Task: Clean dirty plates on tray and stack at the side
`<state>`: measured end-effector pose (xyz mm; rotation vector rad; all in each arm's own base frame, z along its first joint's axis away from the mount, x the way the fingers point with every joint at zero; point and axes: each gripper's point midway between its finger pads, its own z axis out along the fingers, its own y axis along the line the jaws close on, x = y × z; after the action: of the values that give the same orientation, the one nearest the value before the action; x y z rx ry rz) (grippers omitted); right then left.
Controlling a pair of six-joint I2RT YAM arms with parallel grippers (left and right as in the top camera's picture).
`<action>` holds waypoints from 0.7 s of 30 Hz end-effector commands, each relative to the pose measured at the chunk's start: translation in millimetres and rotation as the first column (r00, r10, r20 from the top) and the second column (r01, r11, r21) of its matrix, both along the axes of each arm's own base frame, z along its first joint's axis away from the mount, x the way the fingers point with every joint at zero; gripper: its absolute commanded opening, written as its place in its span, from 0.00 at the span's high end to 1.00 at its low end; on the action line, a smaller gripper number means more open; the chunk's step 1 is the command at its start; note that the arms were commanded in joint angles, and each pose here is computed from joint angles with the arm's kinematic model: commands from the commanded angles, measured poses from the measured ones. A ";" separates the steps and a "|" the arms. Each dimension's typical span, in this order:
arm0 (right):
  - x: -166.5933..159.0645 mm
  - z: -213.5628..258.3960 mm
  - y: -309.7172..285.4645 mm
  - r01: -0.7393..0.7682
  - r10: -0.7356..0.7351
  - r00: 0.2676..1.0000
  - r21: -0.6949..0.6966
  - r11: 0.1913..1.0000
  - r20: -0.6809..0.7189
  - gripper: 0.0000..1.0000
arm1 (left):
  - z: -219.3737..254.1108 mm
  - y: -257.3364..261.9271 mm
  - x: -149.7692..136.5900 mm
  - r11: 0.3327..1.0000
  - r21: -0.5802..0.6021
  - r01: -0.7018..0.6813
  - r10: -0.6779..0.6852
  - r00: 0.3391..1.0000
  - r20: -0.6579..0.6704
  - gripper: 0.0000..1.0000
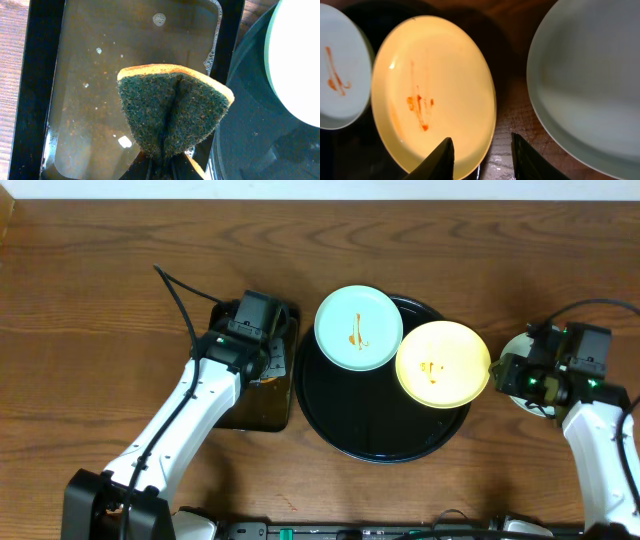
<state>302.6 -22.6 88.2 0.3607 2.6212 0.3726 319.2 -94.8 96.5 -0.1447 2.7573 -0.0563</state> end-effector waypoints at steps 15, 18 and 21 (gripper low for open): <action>6.1 -67.5 20.7 -0.057 0.067 0.986 0.068 0.996 -0.154 0.87 | -5.3 3.2 -1.0 1.000 0.017 -0.004 0.005 1.000 -0.013 0.91; 5.6 -57.9 21.1 -0.059 0.067 0.989 0.064 0.996 -0.134 0.96 | -5.3 3.2 -1.0 1.000 0.017 -0.004 0.005 1.000 -0.013 0.91; 4.8 -44.0 21.2 -0.061 0.066 0.993 0.056 0.997 -0.102 0.99 | -5.3 3.2 -1.0 1.000 0.016 -0.005 0.005 1.000 -0.013 0.91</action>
<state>306.7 -4.8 27.2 0.3551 2.7802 0.4546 319.1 -94.8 96.5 -0.1452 2.7576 -0.0562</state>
